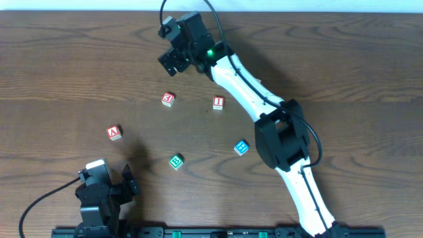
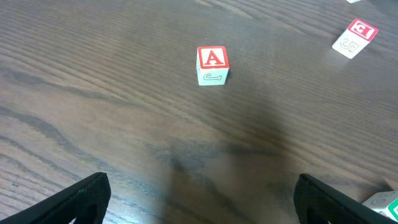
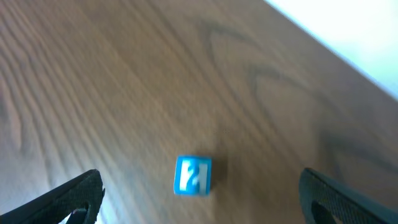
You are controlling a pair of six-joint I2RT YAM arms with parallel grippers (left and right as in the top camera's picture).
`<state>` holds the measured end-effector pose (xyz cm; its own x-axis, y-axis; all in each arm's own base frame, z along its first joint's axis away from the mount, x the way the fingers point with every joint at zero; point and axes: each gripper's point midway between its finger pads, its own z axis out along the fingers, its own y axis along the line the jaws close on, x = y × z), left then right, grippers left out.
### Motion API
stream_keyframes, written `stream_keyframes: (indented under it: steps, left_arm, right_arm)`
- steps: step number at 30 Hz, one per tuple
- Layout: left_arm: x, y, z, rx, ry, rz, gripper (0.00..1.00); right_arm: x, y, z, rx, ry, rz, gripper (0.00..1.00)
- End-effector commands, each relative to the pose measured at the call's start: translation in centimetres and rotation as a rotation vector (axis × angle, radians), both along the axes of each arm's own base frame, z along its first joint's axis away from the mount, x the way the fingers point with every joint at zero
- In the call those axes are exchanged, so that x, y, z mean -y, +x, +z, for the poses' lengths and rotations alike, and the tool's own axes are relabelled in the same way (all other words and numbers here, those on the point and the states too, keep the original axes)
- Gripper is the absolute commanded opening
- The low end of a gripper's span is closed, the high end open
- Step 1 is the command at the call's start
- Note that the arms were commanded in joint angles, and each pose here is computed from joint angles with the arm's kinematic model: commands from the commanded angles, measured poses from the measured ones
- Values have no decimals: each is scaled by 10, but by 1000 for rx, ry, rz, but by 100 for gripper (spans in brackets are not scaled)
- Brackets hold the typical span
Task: Spell out Ai2
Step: 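Open the right gripper and move it to the blue 2 block, then grasp the blue 2 block with the right gripper and lift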
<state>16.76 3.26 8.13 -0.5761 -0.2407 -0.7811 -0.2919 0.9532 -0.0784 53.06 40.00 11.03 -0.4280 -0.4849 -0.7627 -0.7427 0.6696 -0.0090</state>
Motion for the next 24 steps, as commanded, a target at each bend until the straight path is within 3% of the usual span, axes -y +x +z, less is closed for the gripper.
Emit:
stream_keyframes:
  steps: [1, 18, 24]
  left_arm:
    - [0, -10, -16, -69, 2, -3, 95]
    - [0, -10, -16, -69, 2, -4, 95]
    - [0, -10, -16, -69, 2, -3, 95]
  right_arm:
    - [-14, -1, -5, 30, -9, -19, 99]
    - [-2, 9, -81, -23, -83, -60, 94]
    - [1, 10, -92, -42, -88, -62, 83]
